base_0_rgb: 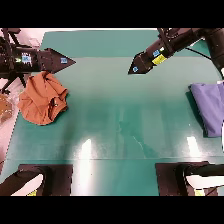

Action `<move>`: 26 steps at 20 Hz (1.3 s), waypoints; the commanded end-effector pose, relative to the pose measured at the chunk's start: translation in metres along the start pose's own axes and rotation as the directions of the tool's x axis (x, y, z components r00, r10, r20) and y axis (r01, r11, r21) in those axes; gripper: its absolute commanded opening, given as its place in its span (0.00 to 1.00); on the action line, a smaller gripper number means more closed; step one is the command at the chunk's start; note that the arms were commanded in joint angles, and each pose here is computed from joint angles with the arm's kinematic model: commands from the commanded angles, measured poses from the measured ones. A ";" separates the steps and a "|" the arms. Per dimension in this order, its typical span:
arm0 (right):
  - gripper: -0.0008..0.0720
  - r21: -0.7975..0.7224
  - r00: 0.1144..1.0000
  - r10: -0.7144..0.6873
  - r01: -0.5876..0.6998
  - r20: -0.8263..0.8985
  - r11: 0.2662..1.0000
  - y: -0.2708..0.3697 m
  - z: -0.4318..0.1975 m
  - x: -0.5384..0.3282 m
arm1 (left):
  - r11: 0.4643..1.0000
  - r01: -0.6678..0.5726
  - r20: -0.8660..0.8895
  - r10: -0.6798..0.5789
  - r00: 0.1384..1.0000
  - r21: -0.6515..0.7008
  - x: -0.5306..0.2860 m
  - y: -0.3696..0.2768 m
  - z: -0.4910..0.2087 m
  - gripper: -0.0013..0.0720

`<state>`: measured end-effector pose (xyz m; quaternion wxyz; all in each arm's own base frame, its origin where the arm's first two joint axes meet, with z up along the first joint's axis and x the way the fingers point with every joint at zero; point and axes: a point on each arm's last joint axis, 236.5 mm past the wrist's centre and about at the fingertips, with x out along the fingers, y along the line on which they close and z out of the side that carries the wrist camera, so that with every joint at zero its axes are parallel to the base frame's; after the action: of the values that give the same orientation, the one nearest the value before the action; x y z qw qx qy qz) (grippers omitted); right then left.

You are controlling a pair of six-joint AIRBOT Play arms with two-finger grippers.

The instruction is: Fold the shirts.

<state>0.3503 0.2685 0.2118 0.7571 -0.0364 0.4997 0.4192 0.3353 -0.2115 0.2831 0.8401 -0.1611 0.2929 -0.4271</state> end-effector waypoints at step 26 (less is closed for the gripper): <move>0.03 0.142 0.981 0.057 -0.031 -0.188 0.989 -0.025 -0.056 0.064 | 0.998 -0.032 0.269 0.043 0.962 -0.047 -0.008 0.011 0.064 0.05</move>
<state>0.3337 0.2636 0.1254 0.6943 -0.0153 0.6007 0.3961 0.3678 -0.2022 0.3160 0.8692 -0.2088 0.2167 -0.3923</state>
